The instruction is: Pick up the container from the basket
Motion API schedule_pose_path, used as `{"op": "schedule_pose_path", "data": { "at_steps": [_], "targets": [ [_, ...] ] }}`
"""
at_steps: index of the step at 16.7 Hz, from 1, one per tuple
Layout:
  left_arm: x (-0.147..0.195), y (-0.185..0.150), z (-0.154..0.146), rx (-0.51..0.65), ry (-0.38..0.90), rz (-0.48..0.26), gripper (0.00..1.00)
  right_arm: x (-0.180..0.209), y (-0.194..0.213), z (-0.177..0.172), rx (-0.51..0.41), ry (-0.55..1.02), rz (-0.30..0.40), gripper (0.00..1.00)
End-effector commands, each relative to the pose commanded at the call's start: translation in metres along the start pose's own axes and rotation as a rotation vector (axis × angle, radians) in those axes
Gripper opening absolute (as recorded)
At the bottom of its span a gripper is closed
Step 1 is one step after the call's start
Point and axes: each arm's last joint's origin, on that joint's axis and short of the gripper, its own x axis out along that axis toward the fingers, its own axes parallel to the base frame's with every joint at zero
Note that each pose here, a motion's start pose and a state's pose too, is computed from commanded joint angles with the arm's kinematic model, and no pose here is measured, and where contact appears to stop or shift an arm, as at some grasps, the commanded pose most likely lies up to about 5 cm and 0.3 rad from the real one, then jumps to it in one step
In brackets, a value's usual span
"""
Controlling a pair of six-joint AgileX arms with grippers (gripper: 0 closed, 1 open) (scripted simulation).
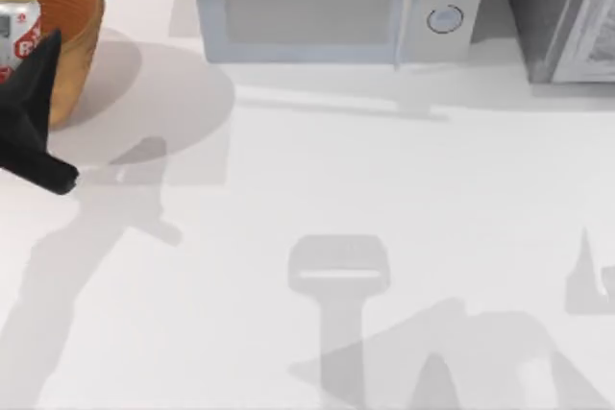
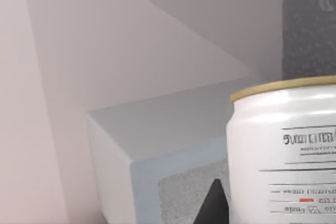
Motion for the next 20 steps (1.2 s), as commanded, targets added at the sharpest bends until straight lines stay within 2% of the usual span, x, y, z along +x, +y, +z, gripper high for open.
{"op": "schedule_pose_path", "data": {
  "at_steps": [3,7,12,20],
  "targets": [
    [0.042,0.011,0.004,0.014,-0.012,-0.112,0.0,0.0,0.0,0.0,0.0,0.0,0.0,1.0],
    [0.093,0.025,-0.017,0.004,0.007,-0.243,0.0,0.0,0.0,0.0,0.0,0.0,0.0,1.0],
    [0.143,0.028,-0.074,-0.059,0.072,-0.436,0.0,0.0,0.0,0.0,0.0,0.0,0.0,1.0],
    [0.193,0.0,-0.178,-0.131,0.084,-0.849,0.0,0.0,0.0,0.0,0.0,0.0,0.0,1.0]
  ]
}}
